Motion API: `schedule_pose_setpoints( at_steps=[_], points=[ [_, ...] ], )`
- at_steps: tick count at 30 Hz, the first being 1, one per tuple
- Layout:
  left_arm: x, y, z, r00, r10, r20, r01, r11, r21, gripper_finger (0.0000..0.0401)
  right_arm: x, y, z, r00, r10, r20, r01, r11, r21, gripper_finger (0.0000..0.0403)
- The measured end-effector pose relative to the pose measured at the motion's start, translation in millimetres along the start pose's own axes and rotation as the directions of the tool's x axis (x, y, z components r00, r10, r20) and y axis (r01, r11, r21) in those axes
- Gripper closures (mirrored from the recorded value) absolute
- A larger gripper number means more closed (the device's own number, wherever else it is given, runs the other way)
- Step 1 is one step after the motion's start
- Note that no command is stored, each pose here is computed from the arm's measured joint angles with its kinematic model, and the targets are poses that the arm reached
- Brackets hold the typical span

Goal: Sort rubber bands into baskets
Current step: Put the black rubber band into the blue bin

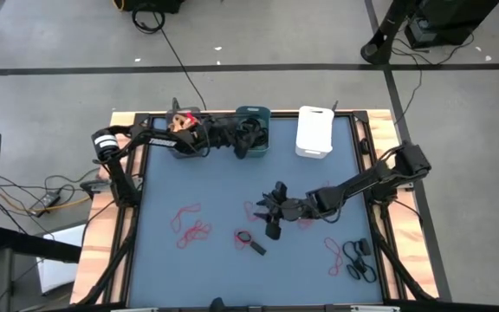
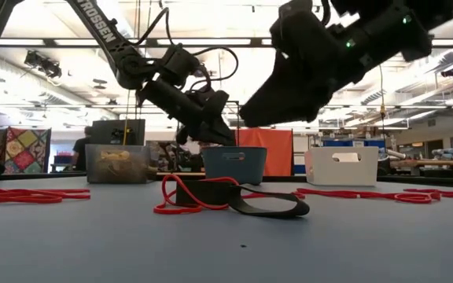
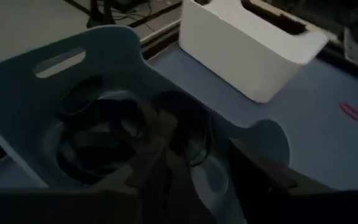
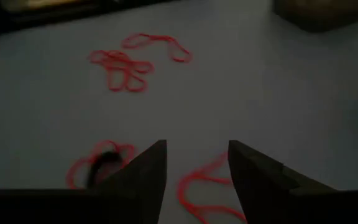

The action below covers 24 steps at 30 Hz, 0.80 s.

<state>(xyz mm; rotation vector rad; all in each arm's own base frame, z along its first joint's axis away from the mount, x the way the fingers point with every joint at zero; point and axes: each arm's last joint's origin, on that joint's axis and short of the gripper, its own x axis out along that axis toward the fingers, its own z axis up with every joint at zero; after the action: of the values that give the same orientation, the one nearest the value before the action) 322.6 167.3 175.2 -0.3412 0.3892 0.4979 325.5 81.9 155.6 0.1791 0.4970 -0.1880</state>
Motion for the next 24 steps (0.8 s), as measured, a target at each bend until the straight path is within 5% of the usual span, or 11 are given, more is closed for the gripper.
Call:
schedule_pose_setpoints(
  at_steps=[7,13,24],
  points=[
    [-26,-9,11,0.997,-0.079,-0.025,0.081,0.994,0.078,0.0213,24,8,-19,0.977,0.214,-0.02,-0.215,0.975,-0.058,0.0221],
    [-58,-36,-6,0.986,-0.163,-0.042,0.167,0.979,0.117,0.0219,42,13,-27,0.948,0.315,-0.048,-0.318,0.947,-0.053,0.0221],
    [-90,-94,-62,0.954,-0.287,-0.088,0.298,0.943,0.15,0.022,49,13,-37,0.959,0.202,-0.199,-0.218,0.974,-0.061,0.0243]
  ],
)
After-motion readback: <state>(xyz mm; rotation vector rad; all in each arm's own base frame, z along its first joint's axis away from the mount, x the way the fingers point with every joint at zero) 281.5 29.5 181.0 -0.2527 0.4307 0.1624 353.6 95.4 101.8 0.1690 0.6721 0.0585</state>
